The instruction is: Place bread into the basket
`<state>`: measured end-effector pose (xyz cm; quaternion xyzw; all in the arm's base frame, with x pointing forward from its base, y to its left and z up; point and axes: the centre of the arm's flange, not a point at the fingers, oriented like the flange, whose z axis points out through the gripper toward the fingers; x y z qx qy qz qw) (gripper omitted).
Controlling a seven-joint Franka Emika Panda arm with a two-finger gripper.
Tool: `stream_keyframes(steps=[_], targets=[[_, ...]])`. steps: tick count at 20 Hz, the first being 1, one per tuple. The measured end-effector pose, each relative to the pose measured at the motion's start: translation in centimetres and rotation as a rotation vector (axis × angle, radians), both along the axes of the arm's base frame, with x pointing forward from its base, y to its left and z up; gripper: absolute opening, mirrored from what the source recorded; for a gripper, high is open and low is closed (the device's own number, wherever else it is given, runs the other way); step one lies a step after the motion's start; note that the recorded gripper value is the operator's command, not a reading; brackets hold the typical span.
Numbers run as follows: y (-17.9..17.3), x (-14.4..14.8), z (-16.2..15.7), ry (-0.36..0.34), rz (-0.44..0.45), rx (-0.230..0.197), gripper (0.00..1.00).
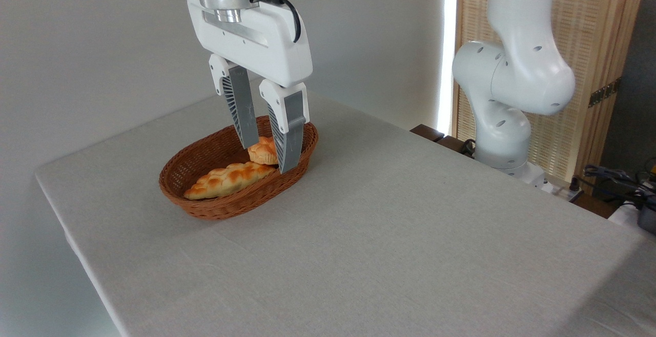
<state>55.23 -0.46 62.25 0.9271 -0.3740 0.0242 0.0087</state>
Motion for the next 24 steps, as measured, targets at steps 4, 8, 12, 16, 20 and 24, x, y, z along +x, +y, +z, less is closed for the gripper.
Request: stream_keyframes(steps=[4, 8, 12, 16, 20, 24], targets=[[0.0, 0.0, 0.0, 0.000, 0.000, 0.000, 1.00], [0.0, 0.0, 0.0, 0.000, 0.000, 0.000, 1.00], [0.0, 0.0, 0.0, 0.001, 0.000, 0.000, 1.00], [-0.4, 0.0, -0.1, 0.002, -0.007, -0.001, 1.00], [-2.2, 0.1, -0.3, 0.006, -0.039, 0.000, 1.00], [-3.5, 0.2, -0.7, 0.014, -0.061, 0.001, 1.00]])
